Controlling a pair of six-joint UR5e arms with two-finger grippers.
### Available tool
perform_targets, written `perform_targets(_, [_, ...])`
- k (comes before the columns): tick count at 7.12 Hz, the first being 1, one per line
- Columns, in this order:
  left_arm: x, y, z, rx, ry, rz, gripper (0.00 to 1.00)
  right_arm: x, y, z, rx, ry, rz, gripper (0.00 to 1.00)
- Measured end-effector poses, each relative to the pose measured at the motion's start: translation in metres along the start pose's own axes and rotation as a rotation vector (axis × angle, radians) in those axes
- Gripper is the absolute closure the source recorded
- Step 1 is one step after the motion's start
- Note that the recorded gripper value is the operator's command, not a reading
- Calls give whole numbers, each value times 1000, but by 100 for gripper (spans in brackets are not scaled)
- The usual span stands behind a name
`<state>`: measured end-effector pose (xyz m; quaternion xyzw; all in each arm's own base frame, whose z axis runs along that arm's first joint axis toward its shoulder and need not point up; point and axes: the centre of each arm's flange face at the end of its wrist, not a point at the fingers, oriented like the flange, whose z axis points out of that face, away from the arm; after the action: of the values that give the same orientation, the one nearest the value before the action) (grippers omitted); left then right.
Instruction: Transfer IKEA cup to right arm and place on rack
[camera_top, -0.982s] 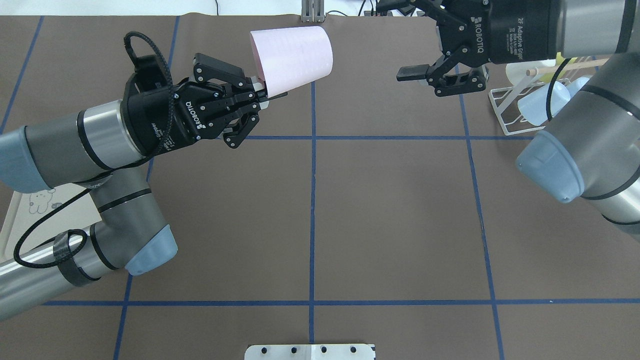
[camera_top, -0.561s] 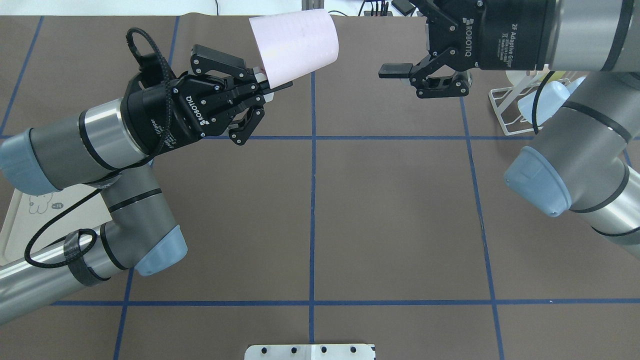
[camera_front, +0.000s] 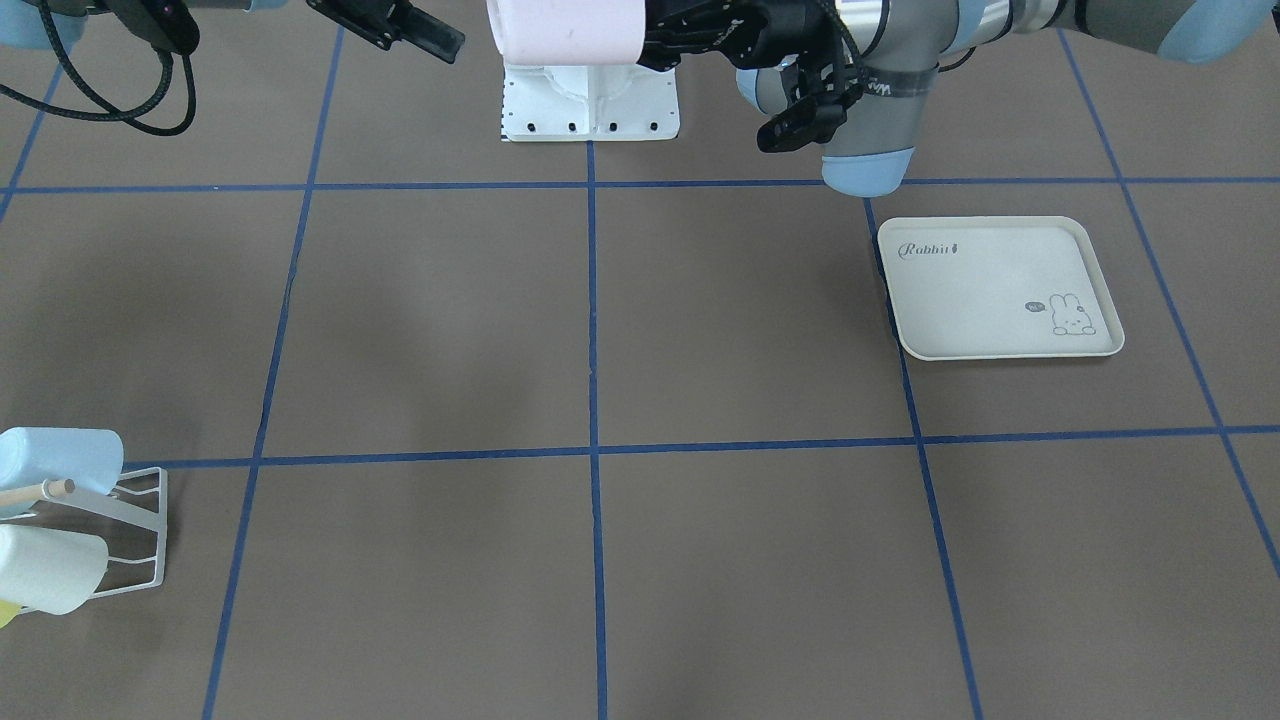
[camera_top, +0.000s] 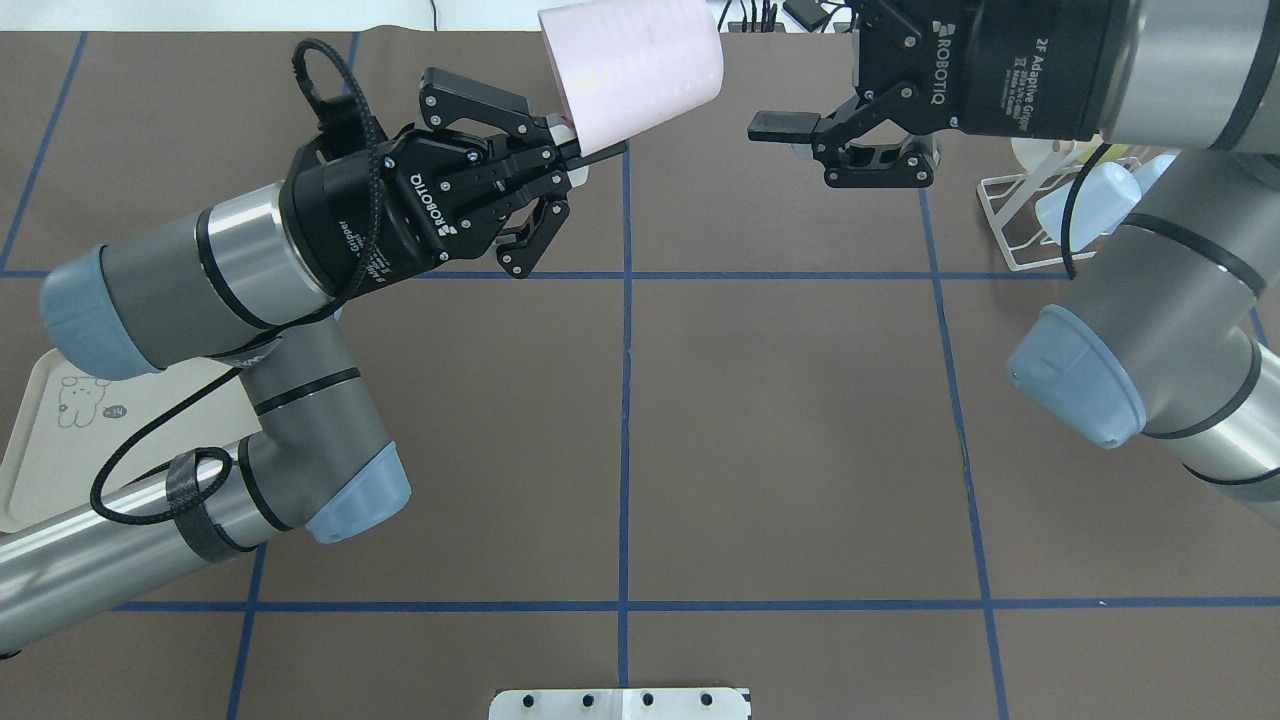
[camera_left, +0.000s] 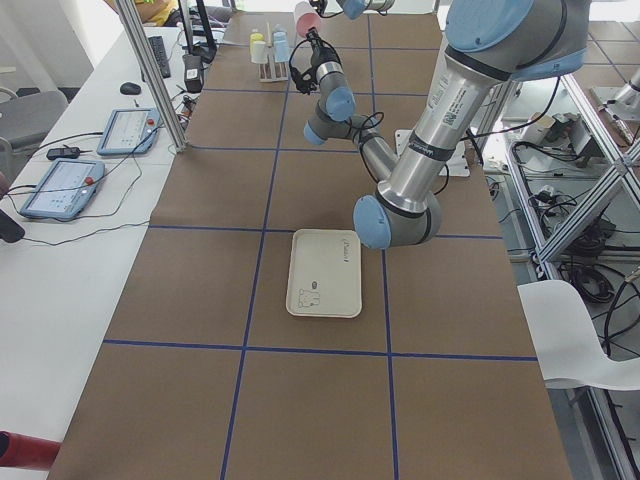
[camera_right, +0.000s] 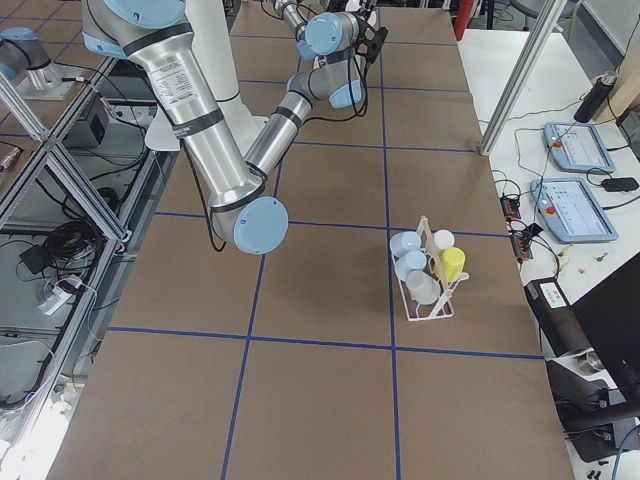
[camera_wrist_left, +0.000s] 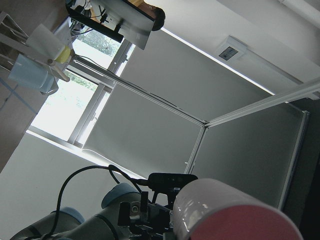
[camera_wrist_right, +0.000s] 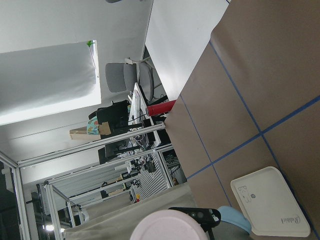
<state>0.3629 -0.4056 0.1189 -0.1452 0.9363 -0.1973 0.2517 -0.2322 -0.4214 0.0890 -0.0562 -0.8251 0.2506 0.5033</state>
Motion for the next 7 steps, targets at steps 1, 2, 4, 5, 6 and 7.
perform_targets(1, [0, 2, 3, -4, 1, -2, 100, 0, 1, 0, -1, 0, 1, 0])
perform_targets(2, [1, 3, 7, -7, 3, -3, 100, 0, 1, 0, -3, -1, 1, 0])
perform_targets(4, [-1, 7, 11, -13, 2, -8, 100, 1, 4, 0, -9, -1, 1, 0])
perform_targets(5, [-2, 7, 14, -15, 1, -10, 100, 1, 5, 1, -10, -1, 1, 0])
perform_targets(6, [-2, 7, 19, -17, 2, -10, 100, 1, 5, 0, -10, -1, 1, 0])
perform_targets(7, [-3, 7, 26, -20, 2, -12, 100, 1, 5, 1, -10, -1, 1, 0])
